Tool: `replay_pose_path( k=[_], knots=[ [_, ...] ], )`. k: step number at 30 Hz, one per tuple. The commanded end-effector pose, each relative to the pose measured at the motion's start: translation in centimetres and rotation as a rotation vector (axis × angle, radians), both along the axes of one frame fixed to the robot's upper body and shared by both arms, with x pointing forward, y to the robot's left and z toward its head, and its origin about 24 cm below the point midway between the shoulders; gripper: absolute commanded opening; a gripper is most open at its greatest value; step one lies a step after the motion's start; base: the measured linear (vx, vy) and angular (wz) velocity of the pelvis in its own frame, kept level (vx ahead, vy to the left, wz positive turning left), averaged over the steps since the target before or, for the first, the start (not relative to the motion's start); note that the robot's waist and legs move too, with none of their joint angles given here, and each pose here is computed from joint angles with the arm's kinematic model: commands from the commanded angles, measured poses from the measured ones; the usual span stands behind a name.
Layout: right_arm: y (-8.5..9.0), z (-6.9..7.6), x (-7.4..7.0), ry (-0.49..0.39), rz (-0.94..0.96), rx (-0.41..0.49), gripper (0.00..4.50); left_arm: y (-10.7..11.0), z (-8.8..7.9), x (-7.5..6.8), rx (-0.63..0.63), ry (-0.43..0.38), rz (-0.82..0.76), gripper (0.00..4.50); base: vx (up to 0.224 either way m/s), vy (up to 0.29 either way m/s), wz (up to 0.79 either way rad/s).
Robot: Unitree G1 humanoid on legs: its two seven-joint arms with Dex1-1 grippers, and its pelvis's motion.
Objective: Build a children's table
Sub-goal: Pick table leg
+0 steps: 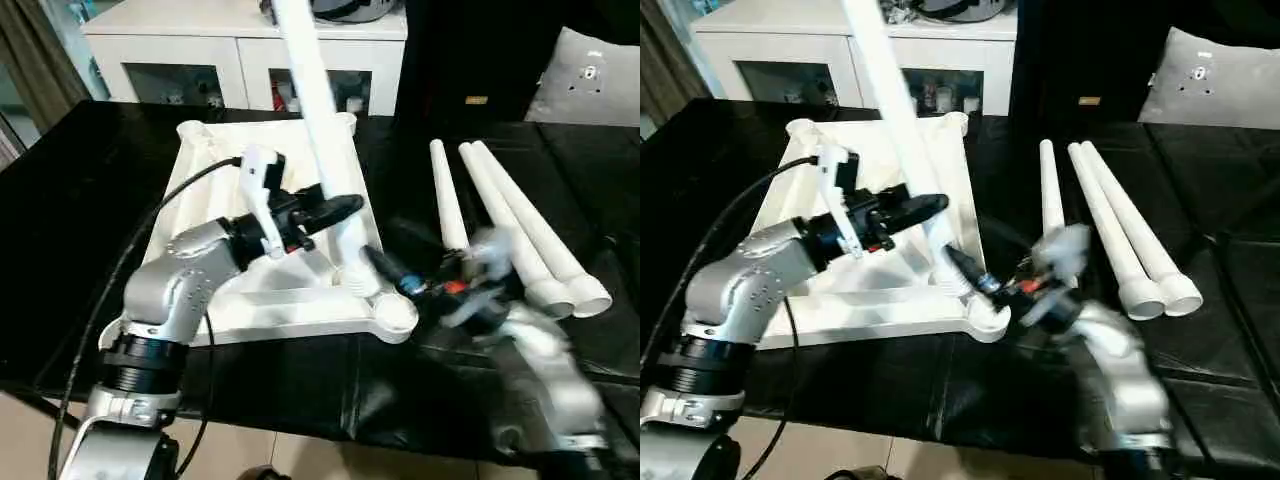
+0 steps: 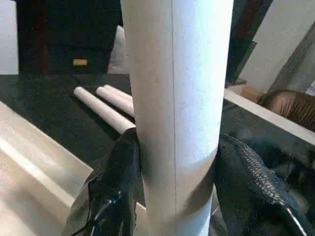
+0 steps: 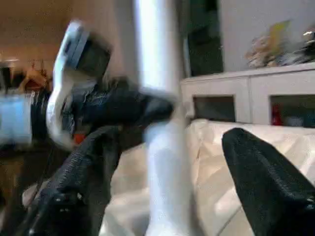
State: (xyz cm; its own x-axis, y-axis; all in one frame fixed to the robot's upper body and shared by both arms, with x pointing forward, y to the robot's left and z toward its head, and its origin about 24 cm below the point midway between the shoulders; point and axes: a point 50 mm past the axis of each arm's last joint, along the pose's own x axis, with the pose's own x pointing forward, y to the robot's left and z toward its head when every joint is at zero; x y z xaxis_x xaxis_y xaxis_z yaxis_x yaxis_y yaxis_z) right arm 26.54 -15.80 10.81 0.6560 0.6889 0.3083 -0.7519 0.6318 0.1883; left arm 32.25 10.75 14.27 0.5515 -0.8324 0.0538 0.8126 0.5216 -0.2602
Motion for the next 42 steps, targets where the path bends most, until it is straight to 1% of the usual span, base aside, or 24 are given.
replay_pose_path(
  k=[1, 2, 3, 4, 5, 7, 8, 9, 10, 14, 15, 16, 17, 18, 19, 22, 24, 27, 29, 33, 35, 36, 39, 42],
  knots=[
    [-1.5, 0.9, 0.4, 0.054, -0.044, 0.052, 3.92, 0.4, 1.1, 0.1, -0.016, -0.024, -0.019, 1.92, 0.000, 0.000, 0.00],
    [-1.9, 1.0, 0.5, 0.076, -0.048, 0.055, 4.04, 0.4, 1.2, 0.0, -0.017, -0.027, -0.031, 1.92, 0.000, 0.000, 0.00],
    [-2.4, 1.0, 0.6, 0.102, -0.051, 0.059, 4.04, 0.4, 1.3, -0.1, -0.015, -0.028, -0.047, 1.92, 0.000, 0.000, 0.00],
    [-2.8, 1.3, 0.6, 0.112, -0.042, 0.069, 4.17, 0.4, 1.4, -0.2, -0.009, -0.031, -0.068, 1.92, 0.000, 0.000, 0.00],
    [-3.1, 1.6, 0.5, 0.124, -0.024, 0.079, 4.17, 0.4, 1.5, -0.3, -0.005, -0.034, -0.082, 1.92, 0.000, 0.000, 0.00],
    [-3.5, 2.0, 0.4, 0.129, 0.002, 0.064, 4.43, 0.4, 1.6, -0.5, -0.004, -0.032, -0.102, 1.92, 0.000, 0.000, 0.00],
    [-3.6, 2.2, 0.3, 0.132, 0.015, 0.054, 4.43, 0.4, 1.7, -0.5, -0.003, -0.037, -0.114, 1.92, 0.000, 0.000, 0.00],
    [-3.7, 2.4, 0.2, 0.135, 0.039, 0.017, 4.43, 0.4, 2.0, -0.7, -0.007, -0.046, -0.138, 1.92, 0.000, 0.000, 0.00],
    [-3.7, 2.4, 0.2, 0.136, 0.043, 0.012, 4.43, 0.4, 2.0, -0.7, -0.007, -0.048, -0.142, 1.92, 0.000, 0.000, 0.00],
    [-3.2, 2.4, -0.5, 0.160, 0.156, -0.107, 4.50, 0.3, 2.5, -1.2, 0.010, -0.082, -0.230, 1.88, 0.000, 0.000, 0.00],
    [-3.2, 2.4, -0.5, 0.160, 0.156, -0.107, 4.50, 0.3, 2.5, -1.2, 0.010, -0.082, -0.230, 1.88, 0.000, 0.000, 0.00],
    [-3.0, 2.4, -0.7, 0.159, 0.184, -0.135, 4.50, 0.2, 2.6, -1.3, 0.016, -0.084, -0.242, 1.88, 0.000, 0.000, 0.00],
    [-2.7, 2.4, -1.0, 0.163, 0.236, -0.185, 4.50, 0.2, 2.8, -1.2, 0.025, -0.086, -0.255, 1.87, 0.000, 0.000, 0.00],
    [-2.7, 2.4, -1.0, 0.163, 0.236, -0.185, 4.50, 0.2, 2.8, -1.2, 0.025, -0.086, -0.255, 1.87, 0.000, 0.000, 0.00],
    [-2.6, 2.5, -0.9, 0.168, 0.253, -0.212, 4.50, 0.1, 3.1, -1.3, 0.026, -0.086, -0.271, 1.87, 0.000, 0.000, 0.00],
    [-2.4, 2.7, -0.7, 0.170, 0.263, -0.226, 4.50, -0.1, 3.3, -1.3, 0.022, -0.085, -0.293, 1.87, 0.000, 0.000, 0.00],
    [-1.7, 2.9, -0.7, 0.173, 0.345, -0.264, 4.50, -0.5, 3.6, -1.7, 0.042, -0.105, -0.348, 1.87, 0.000, 0.000, 0.00],
    [-1.4, 2.8, -0.8, 0.177, 0.377, -0.282, 4.50, -0.7, 3.6, -1.8, 0.051, -0.115, -0.370, 1.87, 0.000, 0.000, 0.00],
    [-0.8, 2.3, -0.4, 0.193, 0.451, -0.384, 4.50, -1.4, 4.0, -1.9, 0.120, -0.165, -0.418, 1.87, 0.000, 0.000, 0.00],
    [-0.4, 2.4, 0.1, 0.205, 0.477, -0.411, 4.50, -1.7, 4.2, -2.0, 0.167, -0.193, -0.446, 1.87, 0.000, 0.000, 0.00],
    [-0.2, 2.4, 0.3, 0.210, 0.484, -0.418, 4.14, -1.9, 4.2, -1.9, 0.176, -0.201, -0.452, 1.86, 0.000, 0.000, 0.00],
    [-0.1, 2.4, 0.4, 0.214, 0.495, -0.423, 4.14, -2.0, 4.3, -1.9, 0.185, -0.208, -0.458, 1.86, 0.000, 0.000, 0.00],
    [0.1, 2.2, 0.6, 0.226, 0.520, -0.434, 3.76, -2.4, 4.5, -2.0, 0.209, -0.228, -0.476, 1.86, 0.000, 0.000, 0.00],
    [0.3, 1.9, 0.8, 0.233, 0.532, -0.448, 3.64, -2.7, 4.6, -2.0, 0.213, -0.240, -0.489, 1.86, 0.000, 0.000, 0.00]
  ],
)
